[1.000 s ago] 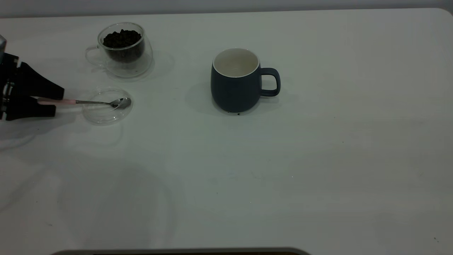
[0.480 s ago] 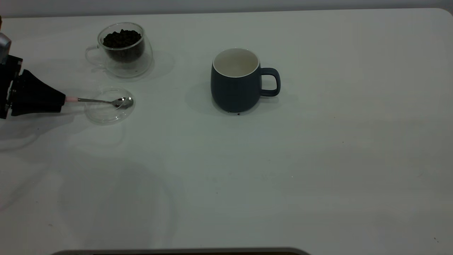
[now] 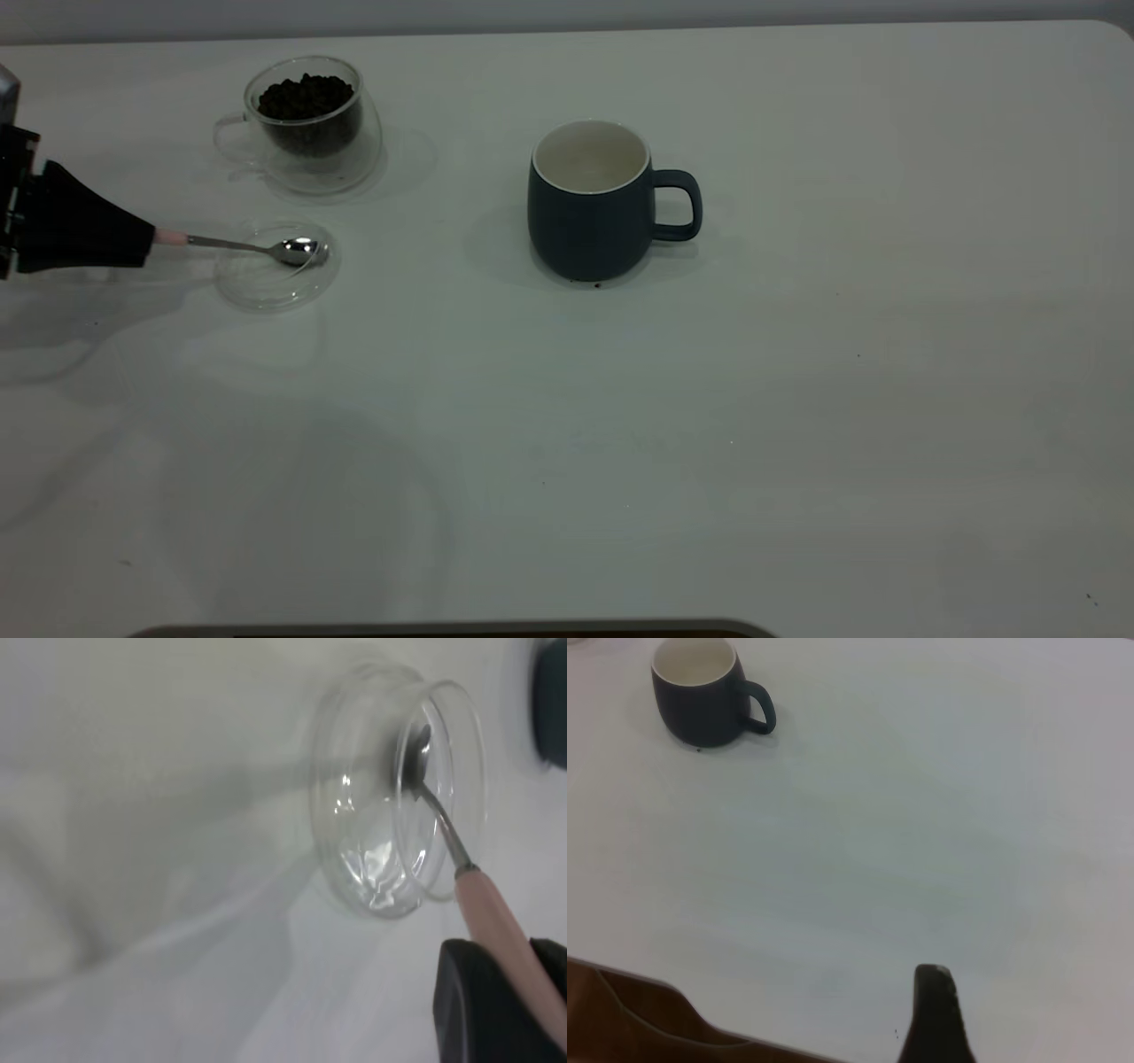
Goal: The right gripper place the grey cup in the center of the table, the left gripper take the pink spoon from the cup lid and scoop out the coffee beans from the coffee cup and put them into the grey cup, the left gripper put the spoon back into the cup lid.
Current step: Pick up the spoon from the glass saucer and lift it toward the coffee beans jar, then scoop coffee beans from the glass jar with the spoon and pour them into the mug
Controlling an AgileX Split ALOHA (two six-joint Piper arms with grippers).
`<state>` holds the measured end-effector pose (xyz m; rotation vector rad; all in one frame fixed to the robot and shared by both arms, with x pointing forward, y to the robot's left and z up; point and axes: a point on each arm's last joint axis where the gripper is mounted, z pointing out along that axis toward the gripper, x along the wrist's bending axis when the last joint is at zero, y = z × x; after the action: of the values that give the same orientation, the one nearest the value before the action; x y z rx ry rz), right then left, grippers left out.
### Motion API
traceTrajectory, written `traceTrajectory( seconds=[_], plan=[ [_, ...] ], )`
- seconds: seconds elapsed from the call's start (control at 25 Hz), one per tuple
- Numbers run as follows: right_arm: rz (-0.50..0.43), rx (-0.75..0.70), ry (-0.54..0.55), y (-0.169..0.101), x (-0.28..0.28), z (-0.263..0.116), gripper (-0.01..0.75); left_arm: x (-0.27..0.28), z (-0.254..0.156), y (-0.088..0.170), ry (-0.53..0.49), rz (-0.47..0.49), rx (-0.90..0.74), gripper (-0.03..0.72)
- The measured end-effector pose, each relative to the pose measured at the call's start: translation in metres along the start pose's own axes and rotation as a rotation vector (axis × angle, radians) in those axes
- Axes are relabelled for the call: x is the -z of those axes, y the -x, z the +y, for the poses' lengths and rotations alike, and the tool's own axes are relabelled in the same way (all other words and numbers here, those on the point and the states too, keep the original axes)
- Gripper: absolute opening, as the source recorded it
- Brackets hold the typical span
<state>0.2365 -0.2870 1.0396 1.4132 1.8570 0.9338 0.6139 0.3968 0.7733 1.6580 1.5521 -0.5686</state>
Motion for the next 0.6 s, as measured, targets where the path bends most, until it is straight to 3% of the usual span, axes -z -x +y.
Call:
traceTrajectory(
  seconds=[0.2, 0.6],
  plan=[
    [0.000, 0.000, 0.000, 0.000, 0.000, 0.000, 0.591, 0.013, 0.000, 0.007, -0.054, 0.019, -0.026, 0.126],
    [0.000, 0.000, 0.000, 0.000, 0.000, 0.000, 0.591, 0.054, 0.014, 0.040, -0.006, 0.006, -0.103, 0.125]
  ],
)
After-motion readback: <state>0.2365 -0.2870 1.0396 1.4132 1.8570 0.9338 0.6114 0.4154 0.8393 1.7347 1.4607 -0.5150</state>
